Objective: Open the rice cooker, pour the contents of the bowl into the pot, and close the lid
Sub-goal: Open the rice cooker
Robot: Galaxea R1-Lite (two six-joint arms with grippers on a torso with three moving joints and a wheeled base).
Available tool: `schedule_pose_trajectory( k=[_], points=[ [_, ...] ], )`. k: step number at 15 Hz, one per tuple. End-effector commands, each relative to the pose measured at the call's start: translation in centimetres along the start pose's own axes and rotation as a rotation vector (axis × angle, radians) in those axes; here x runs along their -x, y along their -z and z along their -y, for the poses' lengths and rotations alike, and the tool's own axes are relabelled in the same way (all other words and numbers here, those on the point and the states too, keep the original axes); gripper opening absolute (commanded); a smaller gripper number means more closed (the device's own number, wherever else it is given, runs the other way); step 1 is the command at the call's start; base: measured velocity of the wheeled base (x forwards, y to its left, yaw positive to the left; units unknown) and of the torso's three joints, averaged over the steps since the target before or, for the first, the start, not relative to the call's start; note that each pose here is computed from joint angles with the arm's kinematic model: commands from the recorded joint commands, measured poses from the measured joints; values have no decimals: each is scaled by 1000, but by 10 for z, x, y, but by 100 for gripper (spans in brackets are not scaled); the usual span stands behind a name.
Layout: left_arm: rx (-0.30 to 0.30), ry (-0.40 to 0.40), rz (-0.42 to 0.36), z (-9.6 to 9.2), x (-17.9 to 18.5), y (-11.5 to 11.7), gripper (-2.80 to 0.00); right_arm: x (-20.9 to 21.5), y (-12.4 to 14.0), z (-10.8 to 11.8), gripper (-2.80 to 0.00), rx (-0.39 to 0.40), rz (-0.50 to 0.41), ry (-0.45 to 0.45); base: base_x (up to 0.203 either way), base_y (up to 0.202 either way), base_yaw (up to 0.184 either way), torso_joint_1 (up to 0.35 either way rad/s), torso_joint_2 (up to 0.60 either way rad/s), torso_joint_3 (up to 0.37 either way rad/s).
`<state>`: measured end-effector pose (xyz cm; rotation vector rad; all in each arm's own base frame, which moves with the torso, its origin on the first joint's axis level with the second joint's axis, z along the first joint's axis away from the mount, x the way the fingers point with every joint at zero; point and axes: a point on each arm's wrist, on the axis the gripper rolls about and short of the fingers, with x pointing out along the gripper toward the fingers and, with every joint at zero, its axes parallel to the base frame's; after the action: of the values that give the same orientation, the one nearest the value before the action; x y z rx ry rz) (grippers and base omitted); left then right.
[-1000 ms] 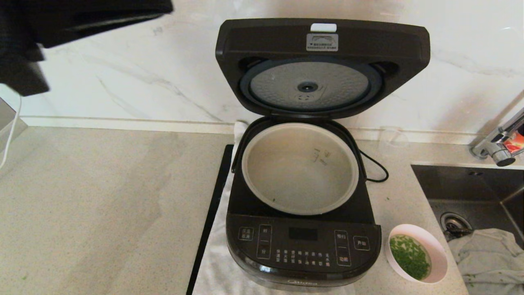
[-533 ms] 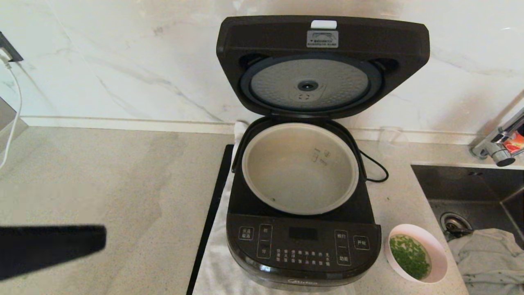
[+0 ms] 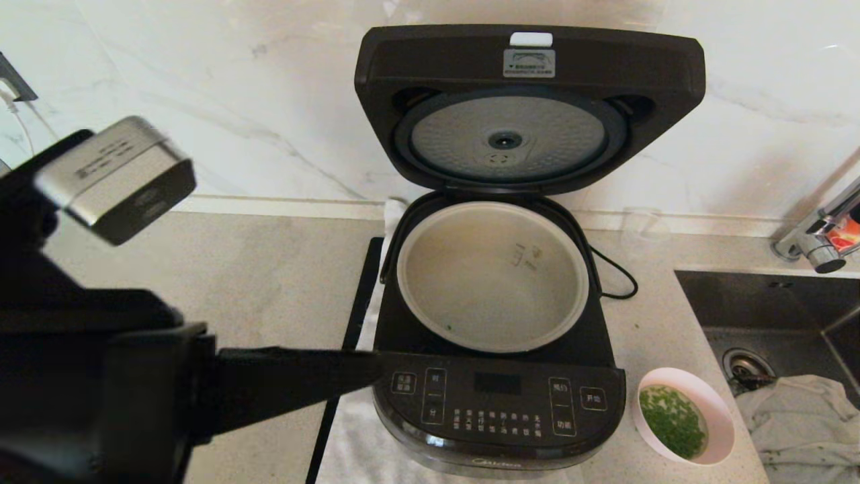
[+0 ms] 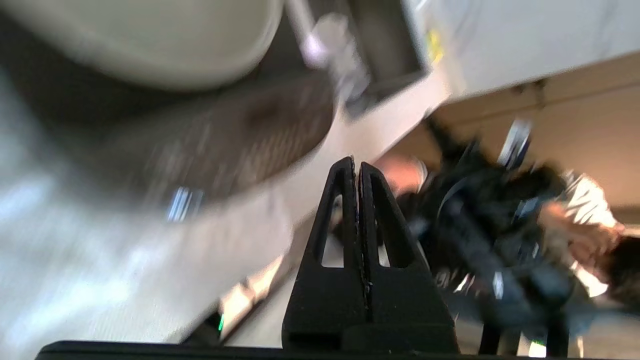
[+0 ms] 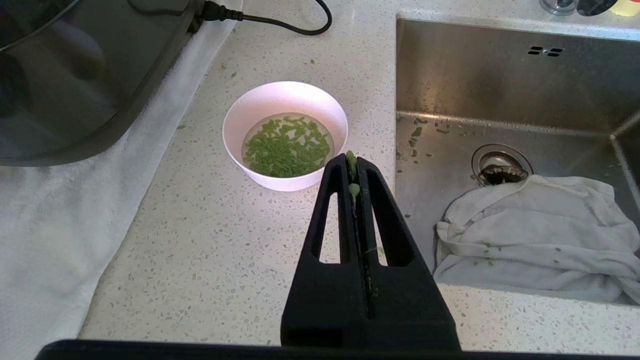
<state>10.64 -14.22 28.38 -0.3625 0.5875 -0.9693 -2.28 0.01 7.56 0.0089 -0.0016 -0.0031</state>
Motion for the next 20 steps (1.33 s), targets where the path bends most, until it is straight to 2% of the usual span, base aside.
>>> schedule_pose_trajectory(
  k=[1, 8, 13, 16, 20],
  points=[
    [4, 3, -4, -2, -41, -11, -280, 0, 0, 0, -280, 0, -2, 0, 0, 0, 0, 0, 0, 0],
    [-9, 33, 79, 12, -71, -48, -280, 0, 0, 0, -280, 0, -2, 0, 0, 0, 0, 0, 0, 0],
    [-8, 3, 103, 4, -96, -64, -280, 0, 0, 0, -280, 0, -2, 0, 0, 0, 0, 0, 0, 0],
    [-15, 2, 195, -3, -112, -77, -280, 0, 0, 0, -280, 0, -2, 0, 0, 0, 0, 0, 0, 0],
    [-21, 7, 242, 0, -114, -91, -280, 0, 0, 0, -280, 0, -2, 0, 0, 0, 0, 0, 0, 0]
  ],
)
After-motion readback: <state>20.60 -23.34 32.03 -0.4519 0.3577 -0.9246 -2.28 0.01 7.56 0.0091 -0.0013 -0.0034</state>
